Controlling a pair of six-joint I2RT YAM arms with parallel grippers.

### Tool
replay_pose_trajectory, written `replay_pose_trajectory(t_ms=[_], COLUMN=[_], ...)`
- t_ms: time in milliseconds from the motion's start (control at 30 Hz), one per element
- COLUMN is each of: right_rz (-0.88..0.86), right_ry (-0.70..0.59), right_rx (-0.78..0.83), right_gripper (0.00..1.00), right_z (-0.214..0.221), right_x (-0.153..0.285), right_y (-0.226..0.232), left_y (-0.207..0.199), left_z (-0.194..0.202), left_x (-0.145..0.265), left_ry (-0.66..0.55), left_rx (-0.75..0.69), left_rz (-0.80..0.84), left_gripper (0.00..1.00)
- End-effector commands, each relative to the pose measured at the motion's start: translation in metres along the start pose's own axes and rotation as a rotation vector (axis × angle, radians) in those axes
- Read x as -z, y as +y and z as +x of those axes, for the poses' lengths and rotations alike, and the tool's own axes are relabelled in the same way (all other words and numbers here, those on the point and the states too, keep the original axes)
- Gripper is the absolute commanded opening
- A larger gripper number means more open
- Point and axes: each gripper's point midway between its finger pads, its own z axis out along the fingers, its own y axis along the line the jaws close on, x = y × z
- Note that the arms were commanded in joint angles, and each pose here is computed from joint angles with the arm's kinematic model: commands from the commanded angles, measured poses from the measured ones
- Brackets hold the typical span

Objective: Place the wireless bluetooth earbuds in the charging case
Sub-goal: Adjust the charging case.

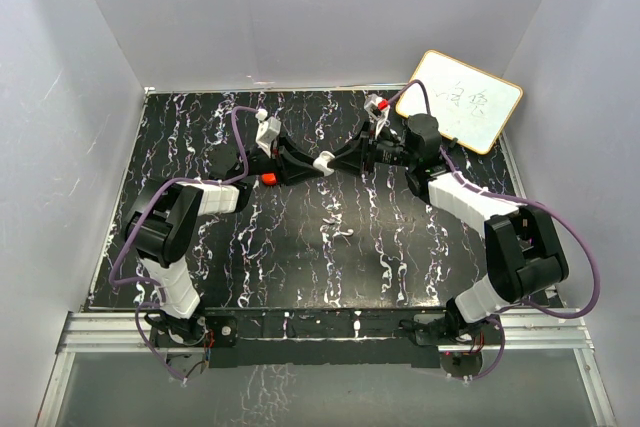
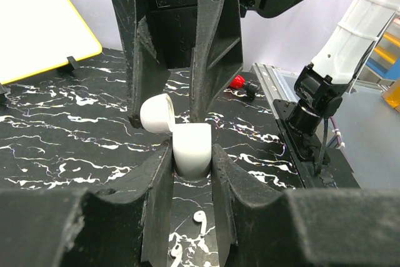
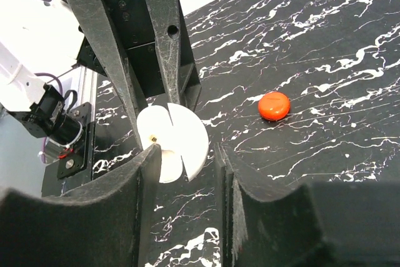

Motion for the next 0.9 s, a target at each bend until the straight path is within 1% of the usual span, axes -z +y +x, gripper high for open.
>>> replay_pose_trajectory(t_ms=[0, 267, 500, 567, 733, 867], right_rz=[-0.011, -0.008, 0.015, 0.027, 0.049, 0.05], right_ry=[-0.043, -0.046, -0.015, 0.001, 0.047, 0.08], right_rx=[0.082, 0.089, 0.115, 0.12, 0.149, 0.16], right_gripper=[0.35, 0.19, 0.1, 0.09, 0.09, 0.08], right_z=[-0.026, -0.027, -0.024, -0.022, -0.016, -0.011], right_x=[-0.007, -0.008, -0.008, -0.007, -0.006, -0.006], right_y=[0.002, 0.002, -0.005, -0.008, -0.014, -0.018], left_y=[-0.025, -0.024, -0.02, -0.018, -0.016, -0.015], left_z=[-0.036, -0.031, -0.014, -0.01, -0.001, 0.005], left_x=[-0.01, -0.01, -0.008, -0.008, -0.007, -0.006], left_ry=[-0.062, -0.052, -0.02, -0.013, 0.002, 0.014], left_rx=[-0.235, -0.213, -0.155, -0.136, -0.107, -0.09], left_rz=[0.099, 0.104, 0.115, 0.115, 0.118, 0.125], left_gripper=[0.0, 0.0, 0.01, 0.09, 0.18, 0.21])
